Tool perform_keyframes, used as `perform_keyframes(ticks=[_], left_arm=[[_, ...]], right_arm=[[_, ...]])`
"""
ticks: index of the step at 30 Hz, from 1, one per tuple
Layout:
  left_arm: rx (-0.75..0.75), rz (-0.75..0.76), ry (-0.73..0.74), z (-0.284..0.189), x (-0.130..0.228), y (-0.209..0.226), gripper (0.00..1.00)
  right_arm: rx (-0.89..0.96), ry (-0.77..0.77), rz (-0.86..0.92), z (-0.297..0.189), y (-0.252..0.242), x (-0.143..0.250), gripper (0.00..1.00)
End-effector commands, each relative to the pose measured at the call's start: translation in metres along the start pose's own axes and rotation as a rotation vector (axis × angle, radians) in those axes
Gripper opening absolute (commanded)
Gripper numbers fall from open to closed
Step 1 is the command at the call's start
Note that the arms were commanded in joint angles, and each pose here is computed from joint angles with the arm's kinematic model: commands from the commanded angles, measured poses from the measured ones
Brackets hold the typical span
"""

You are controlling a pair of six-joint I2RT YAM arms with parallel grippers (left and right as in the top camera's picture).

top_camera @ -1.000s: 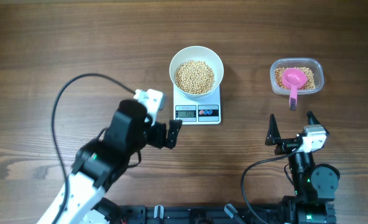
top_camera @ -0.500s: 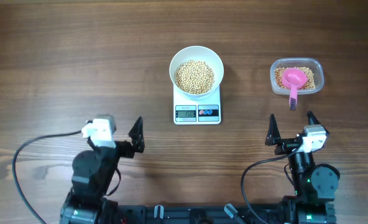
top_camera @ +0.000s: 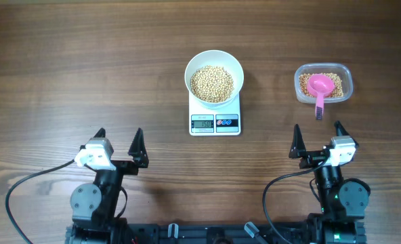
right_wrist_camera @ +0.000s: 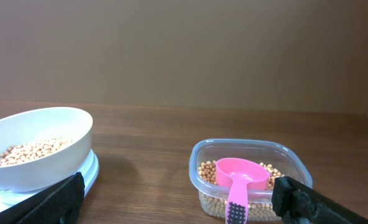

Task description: Scoop item into bowl and weigh 150g on scale

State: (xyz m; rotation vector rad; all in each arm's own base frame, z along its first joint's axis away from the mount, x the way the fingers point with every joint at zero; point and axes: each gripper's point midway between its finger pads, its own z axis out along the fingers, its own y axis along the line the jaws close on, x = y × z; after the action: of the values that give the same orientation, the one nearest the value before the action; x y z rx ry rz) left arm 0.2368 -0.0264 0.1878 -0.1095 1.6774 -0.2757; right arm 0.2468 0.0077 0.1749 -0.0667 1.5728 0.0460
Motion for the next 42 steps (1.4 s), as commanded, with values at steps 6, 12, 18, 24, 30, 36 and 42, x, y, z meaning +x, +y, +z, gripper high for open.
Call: perform_keyframes(ticks=[6,12,18,24,30,36,42], left_arm=[[0.001,0.014,-0.076,0.003,0.001,0.005,1.0],[0.003,0.015,-0.143,0.008,0.001,0.008,1.0],[-0.024,0.015,-0.161,0.008,-0.003,0.015,1.0],[-0.073,0.007,-0.06,0.01,0.021,0.028,1.0],[-0.075,0.095,-0.045,0.01,0.024,0.028,1.0],[-0.106,0.124,-0.049,0.009,0.023,0.034,1.0],[-0.17,0.259,-0.047,0.007,0.019,0.049,1.0]], right_arm=[[0.01,-0.012,-0.013,-0.001,-0.001,-0.002,1.0],[0.01,-0.011,-0.013,-0.001,-0.001,-0.002,1.0],[0.01,-0.012,-0.013,-0.001,-0.001,-0.002,1.0],[0.01,-0.012,-0.013,-0.001,-0.001,-0.002,1.0],[0.01,-0.012,-0.013,-0.001,-0.001,-0.002,0.99],[0.01,-0.011,-0.013,-0.001,-0.001,-0.002,1.0],[0.01,-0.012,-0.014,-0.001,-0.001,-0.002,1.0]])
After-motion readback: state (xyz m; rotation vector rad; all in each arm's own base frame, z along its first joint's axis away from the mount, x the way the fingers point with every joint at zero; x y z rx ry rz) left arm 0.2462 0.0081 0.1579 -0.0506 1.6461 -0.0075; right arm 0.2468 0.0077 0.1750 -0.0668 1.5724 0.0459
